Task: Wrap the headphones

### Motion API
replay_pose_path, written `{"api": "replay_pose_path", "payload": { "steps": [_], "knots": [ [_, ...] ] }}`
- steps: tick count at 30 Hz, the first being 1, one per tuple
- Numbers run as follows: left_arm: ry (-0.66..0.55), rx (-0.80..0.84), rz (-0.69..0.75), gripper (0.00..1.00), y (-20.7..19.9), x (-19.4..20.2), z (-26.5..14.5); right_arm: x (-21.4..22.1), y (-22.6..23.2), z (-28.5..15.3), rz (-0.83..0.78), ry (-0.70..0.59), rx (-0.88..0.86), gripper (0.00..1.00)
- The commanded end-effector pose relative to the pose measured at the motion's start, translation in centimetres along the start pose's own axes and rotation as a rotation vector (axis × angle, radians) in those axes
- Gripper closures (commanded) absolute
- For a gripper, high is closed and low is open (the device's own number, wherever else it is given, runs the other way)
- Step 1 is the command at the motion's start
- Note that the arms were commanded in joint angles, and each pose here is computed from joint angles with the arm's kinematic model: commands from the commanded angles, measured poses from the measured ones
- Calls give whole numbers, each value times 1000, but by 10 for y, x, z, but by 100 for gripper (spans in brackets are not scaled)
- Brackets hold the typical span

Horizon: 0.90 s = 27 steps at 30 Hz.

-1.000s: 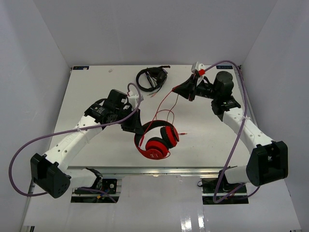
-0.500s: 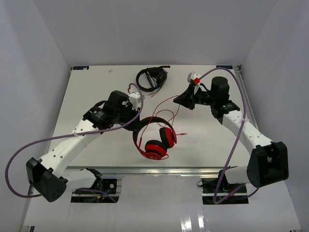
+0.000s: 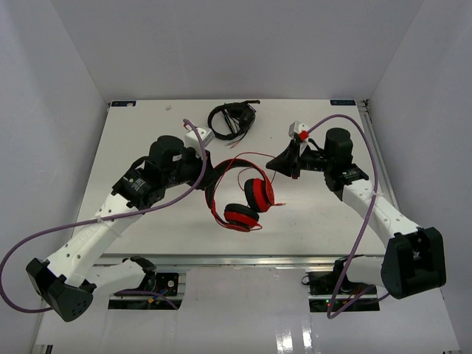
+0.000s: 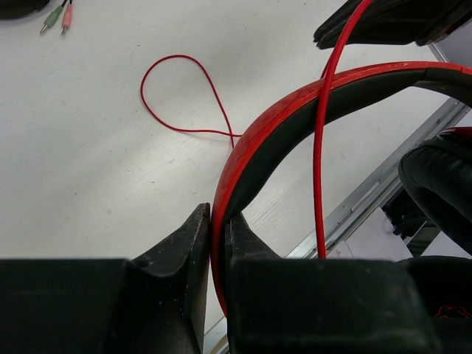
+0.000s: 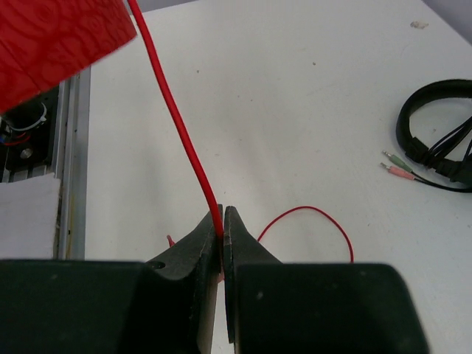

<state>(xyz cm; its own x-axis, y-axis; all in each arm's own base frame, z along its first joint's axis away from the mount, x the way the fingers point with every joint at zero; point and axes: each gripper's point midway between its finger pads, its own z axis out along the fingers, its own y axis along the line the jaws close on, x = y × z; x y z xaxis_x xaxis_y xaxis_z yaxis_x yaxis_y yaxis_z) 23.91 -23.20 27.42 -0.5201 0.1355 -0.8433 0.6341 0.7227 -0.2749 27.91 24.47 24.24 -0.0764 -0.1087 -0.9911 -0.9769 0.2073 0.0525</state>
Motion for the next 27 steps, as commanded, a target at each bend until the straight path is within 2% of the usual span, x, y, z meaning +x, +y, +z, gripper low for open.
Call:
{"api": "replay_pose_path", "payload": {
  "steps": [1, 6, 15, 21, 27],
  "knots": [
    [-46, -1, -15, 100, -2, -12, 1, -41, 6, -9, -106, -98, 6, 92],
    [25, -20, -8, 100, 5, 7, 6, -63, -3, -19, -120, -132, 40, 92],
    [-11, -182, -27, 100, 30, -1, -4, -51, -1, -29, -98, -134, 50, 92],
    [-65, -101, -65, 100, 10, -22, -9, -24, 3, -25, -36, -104, 9, 92],
    [-128, 53, -122, 100, -24, -49, -19, -7, 1, -18, 42, -92, -36, 90]
  ]
}}
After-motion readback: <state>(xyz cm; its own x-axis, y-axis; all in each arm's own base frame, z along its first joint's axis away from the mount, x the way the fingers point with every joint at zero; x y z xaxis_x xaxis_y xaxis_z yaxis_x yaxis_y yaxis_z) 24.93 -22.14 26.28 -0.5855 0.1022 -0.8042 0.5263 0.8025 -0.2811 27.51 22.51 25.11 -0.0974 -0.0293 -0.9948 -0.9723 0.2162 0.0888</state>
